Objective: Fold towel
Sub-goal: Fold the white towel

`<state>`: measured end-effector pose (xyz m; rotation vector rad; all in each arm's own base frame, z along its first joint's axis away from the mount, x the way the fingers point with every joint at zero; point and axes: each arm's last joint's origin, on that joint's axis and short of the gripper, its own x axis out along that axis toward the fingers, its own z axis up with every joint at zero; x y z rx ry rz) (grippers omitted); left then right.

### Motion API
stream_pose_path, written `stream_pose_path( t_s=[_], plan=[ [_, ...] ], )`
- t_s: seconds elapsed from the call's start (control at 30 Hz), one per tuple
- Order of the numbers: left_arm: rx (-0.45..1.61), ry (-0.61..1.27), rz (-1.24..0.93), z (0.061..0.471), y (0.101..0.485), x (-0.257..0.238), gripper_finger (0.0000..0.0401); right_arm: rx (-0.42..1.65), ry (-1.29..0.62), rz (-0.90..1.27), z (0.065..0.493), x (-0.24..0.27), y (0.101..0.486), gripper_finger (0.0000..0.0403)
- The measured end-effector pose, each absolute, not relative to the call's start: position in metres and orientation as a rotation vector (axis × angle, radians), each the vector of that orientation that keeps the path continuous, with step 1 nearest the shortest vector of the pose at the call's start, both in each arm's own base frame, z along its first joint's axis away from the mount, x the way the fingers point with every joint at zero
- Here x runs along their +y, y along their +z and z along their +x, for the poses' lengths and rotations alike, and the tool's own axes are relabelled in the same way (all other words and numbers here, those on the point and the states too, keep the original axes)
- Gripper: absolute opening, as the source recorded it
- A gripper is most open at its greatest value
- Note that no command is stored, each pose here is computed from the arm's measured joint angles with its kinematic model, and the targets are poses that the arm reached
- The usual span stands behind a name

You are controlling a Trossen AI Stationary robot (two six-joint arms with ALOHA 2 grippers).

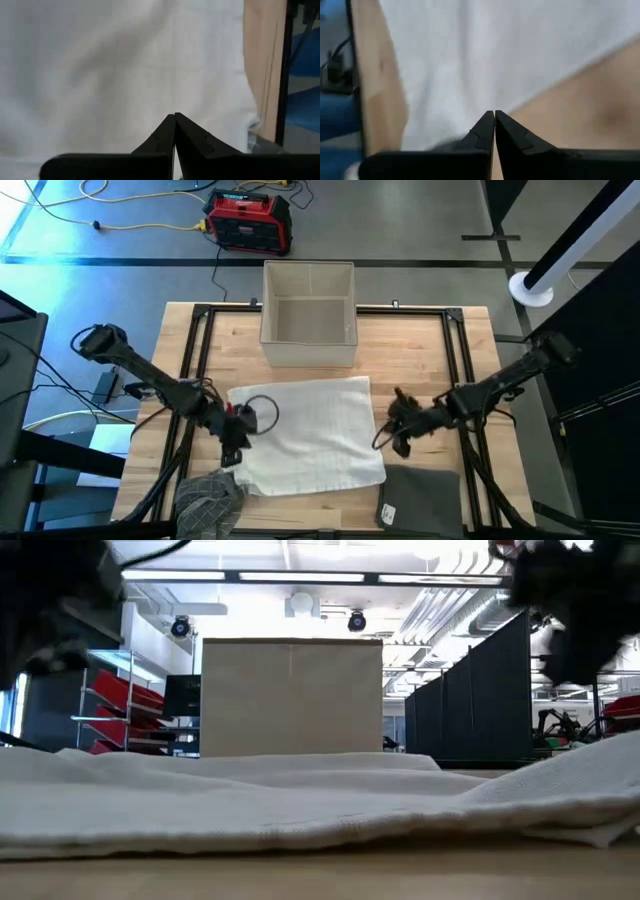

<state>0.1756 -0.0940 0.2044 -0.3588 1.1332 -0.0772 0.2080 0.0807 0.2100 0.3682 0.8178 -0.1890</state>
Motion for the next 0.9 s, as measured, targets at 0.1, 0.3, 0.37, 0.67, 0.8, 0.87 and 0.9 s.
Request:
stream_pose_path(
  t_s=[0.1,0.3,0.37,0.67,0.8,0.87,0.9],
  plan=[
    [1.092,0.009,-0.345,0.168,0.213,-0.078,0.0000,0.811,-0.284,0.281,0.213,0.055,0.216,0.0002],
    [0.955,0.100,-0.354,0.154,0.232,-0.062,0.0000,0.876,-0.390,0.253,0.215,0.000,0.201,0.0045],
    [0.923,0.113,-0.377,0.151,0.236,-0.060,0.0000,0.855,-0.405,0.240,0.218,-0.015,0.199,0.0072],
    [0.896,0.102,-0.514,0.146,0.242,-0.063,0.0000,0.735,-0.373,0.269,0.232,-0.056,0.172,0.0202],
    [0.898,0.098,-0.547,0.145,0.242,-0.067,0.0000,0.718,-0.332,0.225,0.243,-0.059,0.153,0.0237],
    [0.900,0.101,-0.563,0.145,0.242,-0.068,0.0000,0.725,-0.323,0.200,0.248,-0.061,0.144,0.0246],
    [0.901,0.102,-0.570,0.144,0.242,-0.068,0.0000,0.729,-0.320,0.192,0.251,-0.061,0.139,0.0249]
  ],
)
